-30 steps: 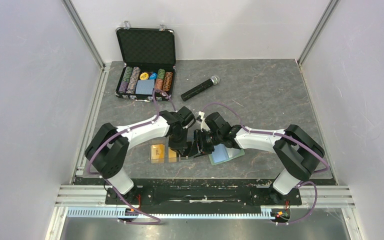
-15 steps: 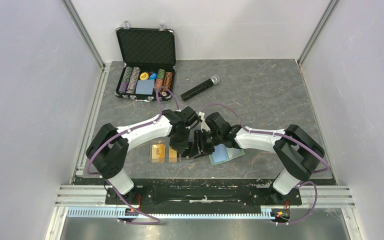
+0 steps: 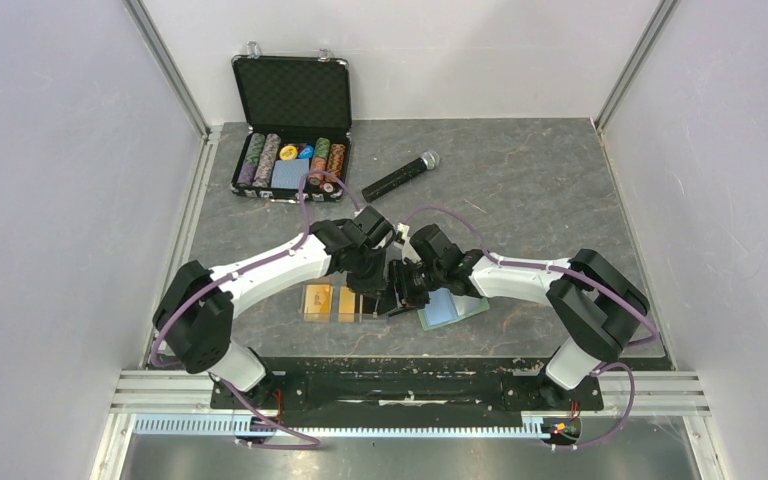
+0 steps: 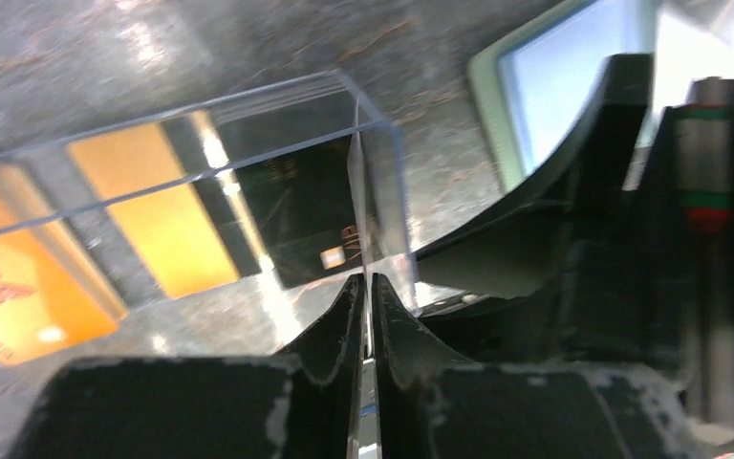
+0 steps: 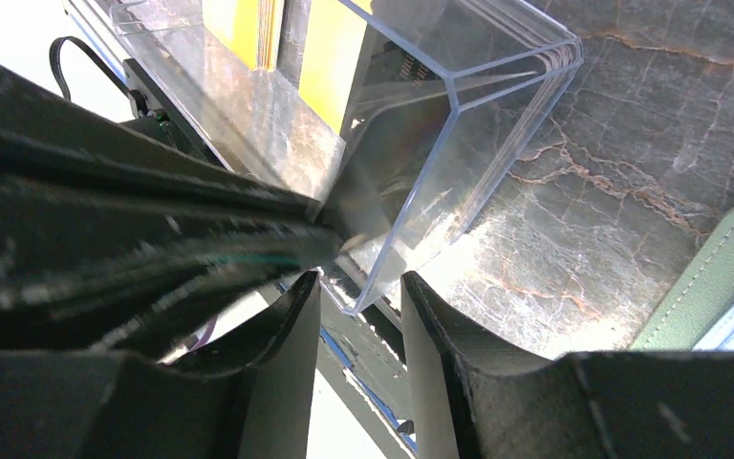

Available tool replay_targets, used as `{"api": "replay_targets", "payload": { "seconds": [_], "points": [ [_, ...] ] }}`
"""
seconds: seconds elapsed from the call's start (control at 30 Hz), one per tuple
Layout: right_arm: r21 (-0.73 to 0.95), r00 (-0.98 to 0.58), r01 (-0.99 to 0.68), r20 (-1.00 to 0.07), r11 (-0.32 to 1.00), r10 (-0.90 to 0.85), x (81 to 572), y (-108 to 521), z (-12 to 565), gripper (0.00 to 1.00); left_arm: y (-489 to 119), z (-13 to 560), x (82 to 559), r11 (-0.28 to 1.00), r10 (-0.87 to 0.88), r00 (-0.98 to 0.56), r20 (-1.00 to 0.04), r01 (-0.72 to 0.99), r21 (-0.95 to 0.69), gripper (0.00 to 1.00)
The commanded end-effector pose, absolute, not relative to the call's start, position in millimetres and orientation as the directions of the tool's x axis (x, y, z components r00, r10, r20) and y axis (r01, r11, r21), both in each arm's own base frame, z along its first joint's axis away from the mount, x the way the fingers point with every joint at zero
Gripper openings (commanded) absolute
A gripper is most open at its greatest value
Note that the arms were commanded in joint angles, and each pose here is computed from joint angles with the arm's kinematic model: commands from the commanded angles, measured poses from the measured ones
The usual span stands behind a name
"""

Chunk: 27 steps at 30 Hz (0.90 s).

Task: Put the credit cards into the card holder
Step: Pick up the credit card from the storage box.

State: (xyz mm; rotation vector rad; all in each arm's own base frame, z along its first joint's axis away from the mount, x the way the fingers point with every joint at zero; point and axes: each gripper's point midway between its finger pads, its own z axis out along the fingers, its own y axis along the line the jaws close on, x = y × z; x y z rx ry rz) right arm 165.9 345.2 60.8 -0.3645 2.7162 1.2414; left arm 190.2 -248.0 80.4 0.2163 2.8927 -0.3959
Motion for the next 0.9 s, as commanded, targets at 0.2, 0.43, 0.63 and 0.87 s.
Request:
{"api": "replay_targets", "payload": {
  "seconds": [0.2, 0.43, 0.63, 0.87],
  "points": [
    [0.713, -0.954, -0.298, -0.236, 0.635, -0.183, 164.6, 345.3, 56.3, 0.38, -280.3, 77.0, 192.5, 0.905, 0.039, -0.969, -0.244, 0.138, -0.403, 0.1],
    [0.702, -0.947, -0.318, -0.262, 0.637, -0.184, 169.5, 345.1, 64.1, 0.39, -264.4, 73.8, 195.5, 0.93, 0.009, -0.965, -0.262, 0.105, -0.353, 0.02],
    [0.679, -0.933, -0.349, -0.315, 0.645, -0.174, 179.9, 340.8, 81.5, 0.46, -247.4, 66.7, 198.7, 0.947, -0.03, -0.968, -0.251, 0.053, -0.318, 0.05],
    [0.67, -0.918, -0.365, -0.373, 0.646, -0.132, 191.9, 330.2, 106.3, 0.54, -245.6, 65.9, 199.2, 0.94, -0.048, -0.965, -0.257, 0.044, -0.339, 0.02]
  ]
}}
